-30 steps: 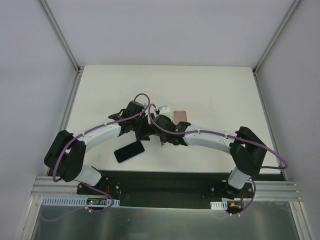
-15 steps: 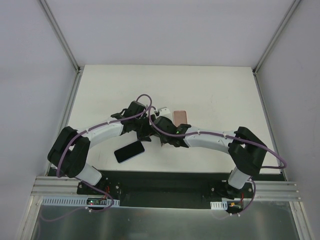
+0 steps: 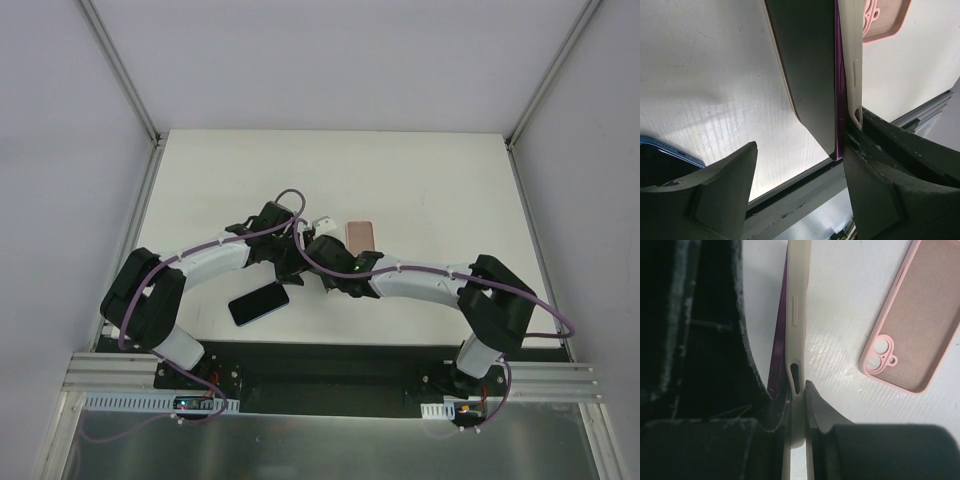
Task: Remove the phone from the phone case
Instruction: Remove the phone case from the phone.
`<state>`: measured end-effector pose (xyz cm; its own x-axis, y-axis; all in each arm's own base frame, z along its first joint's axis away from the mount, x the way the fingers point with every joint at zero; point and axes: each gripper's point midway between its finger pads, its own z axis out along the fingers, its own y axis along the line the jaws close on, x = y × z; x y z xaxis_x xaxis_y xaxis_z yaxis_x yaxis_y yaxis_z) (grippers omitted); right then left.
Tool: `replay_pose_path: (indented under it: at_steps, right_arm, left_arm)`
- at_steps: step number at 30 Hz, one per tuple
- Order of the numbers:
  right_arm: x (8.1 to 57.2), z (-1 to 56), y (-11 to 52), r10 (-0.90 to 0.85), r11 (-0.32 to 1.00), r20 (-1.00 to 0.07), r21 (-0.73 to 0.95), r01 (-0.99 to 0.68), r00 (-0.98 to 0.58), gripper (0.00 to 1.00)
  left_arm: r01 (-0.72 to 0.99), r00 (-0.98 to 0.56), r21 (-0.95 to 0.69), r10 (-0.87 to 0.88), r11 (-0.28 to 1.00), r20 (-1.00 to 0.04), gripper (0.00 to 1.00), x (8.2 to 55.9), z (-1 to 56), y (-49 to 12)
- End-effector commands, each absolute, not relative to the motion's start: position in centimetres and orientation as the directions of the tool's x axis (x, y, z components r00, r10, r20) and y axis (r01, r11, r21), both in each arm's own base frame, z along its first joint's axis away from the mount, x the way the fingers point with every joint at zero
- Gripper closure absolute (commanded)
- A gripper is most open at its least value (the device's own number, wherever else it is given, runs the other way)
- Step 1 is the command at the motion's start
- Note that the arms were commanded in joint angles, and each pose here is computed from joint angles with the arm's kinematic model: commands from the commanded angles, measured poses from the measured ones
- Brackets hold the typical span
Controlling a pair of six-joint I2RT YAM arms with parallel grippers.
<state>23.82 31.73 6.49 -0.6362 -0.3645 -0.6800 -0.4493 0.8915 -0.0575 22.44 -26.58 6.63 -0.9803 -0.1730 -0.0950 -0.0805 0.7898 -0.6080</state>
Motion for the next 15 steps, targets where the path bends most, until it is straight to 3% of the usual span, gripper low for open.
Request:
replay_pose_path:
  at_steps: [1, 6, 15]
  right_arm:
    - [23.1, 12.1, 36.5, -0.25, 0.839, -0.792, 0.11, -0.533, -0.557, 0.99]
    - [22.5, 11.7, 37.2, -0.181, 0.855, -0.748, 0.201, -0.478, -0.639, 0.99]
    - [20.9, 10.9, 37.2, -0.086, 0.93, -0.573, 0.248, -0.272, -0.815, 0.99]
  left_arm:
    - [-0.153, -0.965, -0.501, -0.239, 0.852, -0.112, 0.34, 22.8, 4.7, -24.7]
    - [-0.211, -0.939, -0.494, -0.316, 0.844, -0.139, 0.34, 23.2, 5.2, -24.0]
    - [-0.198, -0.946, -0.481, -0.295, 0.854, -0.136, 0.3, 21.7, 4.5, -23.0]
